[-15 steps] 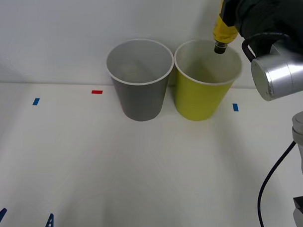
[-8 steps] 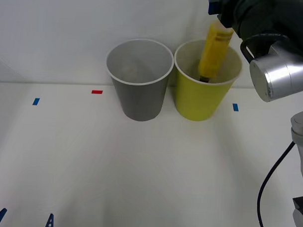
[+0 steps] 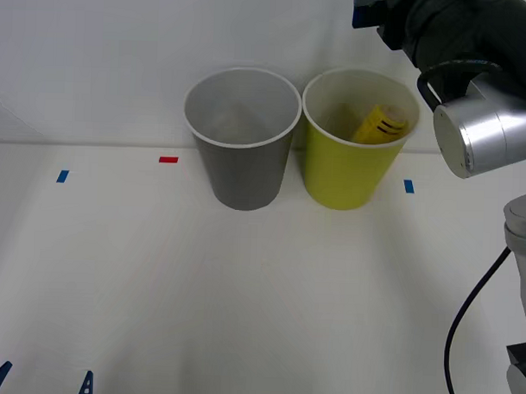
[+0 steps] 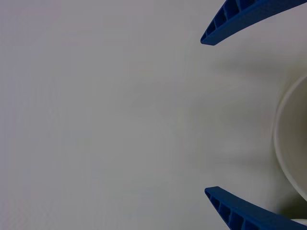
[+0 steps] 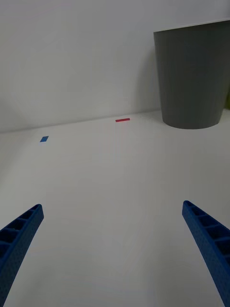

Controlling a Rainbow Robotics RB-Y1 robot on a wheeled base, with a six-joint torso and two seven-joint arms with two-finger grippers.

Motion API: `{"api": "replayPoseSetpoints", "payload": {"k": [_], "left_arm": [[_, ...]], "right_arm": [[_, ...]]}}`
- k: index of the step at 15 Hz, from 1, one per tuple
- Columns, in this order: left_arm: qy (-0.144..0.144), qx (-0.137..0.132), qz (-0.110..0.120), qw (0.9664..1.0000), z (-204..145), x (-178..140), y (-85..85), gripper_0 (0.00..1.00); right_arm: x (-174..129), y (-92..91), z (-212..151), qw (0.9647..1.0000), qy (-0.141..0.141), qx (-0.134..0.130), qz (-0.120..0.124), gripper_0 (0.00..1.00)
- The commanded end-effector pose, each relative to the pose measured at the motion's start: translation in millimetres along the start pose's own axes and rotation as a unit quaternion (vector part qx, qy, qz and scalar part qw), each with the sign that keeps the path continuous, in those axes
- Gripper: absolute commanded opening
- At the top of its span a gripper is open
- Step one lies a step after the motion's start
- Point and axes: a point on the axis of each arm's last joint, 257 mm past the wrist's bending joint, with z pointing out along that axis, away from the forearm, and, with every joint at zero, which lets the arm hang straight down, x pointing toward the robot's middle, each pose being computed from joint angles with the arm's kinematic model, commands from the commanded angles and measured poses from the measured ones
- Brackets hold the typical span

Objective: Put cans in the gray bin and PET bottles in the light green bin.

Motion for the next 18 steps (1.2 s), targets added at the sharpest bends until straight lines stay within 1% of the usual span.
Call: {"api": "replayPoseSetpoints", "payload": {"k": [1, 3, 4, 6, 9, 11, 13, 14, 15, 16, 17, 18], "left_arm": [[0.000, 0.000, 0.000, 1.0000, 0, 0, 0.0, 1.00], [0.000, 0.000, 0.000, 1.0000, 0, 0, 0.0, 1.00], [0.000, 0.000, 0.000, 1.0000, 0, 0, 0.0, 1.00], [0.000, 0.000, 0.000, 1.0000, 0, 0, 0.0, 1.00], [0.000, 0.000, 0.000, 1.0000, 0, 0, 0.0, 1.00], [0.000, 0.000, 0.000, 1.0000, 0, 0, 0.0, 1.00], [0.000, 0.000, 0.000, 1.0000, 0, 0, 0.0, 1.00], [0.000, 0.000, 0.000, 1.0000, 0, 0, 0.0, 1.00], [0.000, 0.000, 0.000, 1.0000, 0, 0, 0.0, 1.00], [0.000, 0.000, 0.000, 1.0000, 0, 0, 0.0, 1.00], [0.000, 0.000, 0.000, 1.0000, 0, 0, 0.0, 1.00], [0.000, 0.000, 0.000, 1.0000, 0, 0, 0.0, 1.00]], "right_arm": [[-1, 0.8, 0, 1.0000, -0.001, -0.001, 0.002, 1.00], [-4, -2.1, -2, 1.0000, -0.004, 0.002, 0.005, 1.00], [-7, -6.3, -8, 0.9999, -0.004, 0.007, 0.011, 1.00], [-11, -11.1, -31, 0.9997, 0.010, 0.018, 0.016, 1.00], [-9, -17.7, -79, 0.9994, 0.002, 0.024, 0.026, 1.00], [-1, -19.5, -110, 0.9993, 0.000, 0.024, 0.027, 1.00], [6, -21.7, -132, 0.9993, 0.001, 0.026, 0.026, 1.00], [13, -24.7, -141, 0.9992, 0.008, 0.030, 0.026, 1.00], [28, -30.4, -144, 0.9987, 0.025, 0.037, 0.026, 1.00], [35, -33.1, -146, 0.9982, 0.033, 0.040, 0.029, 1.00], [49, -39.5, -150, 0.9971, 0.047, 0.049, 0.034, 1.00], [64, -44.6, -155, 0.9953, 0.062, 0.058, 0.046, 1.00]]}}
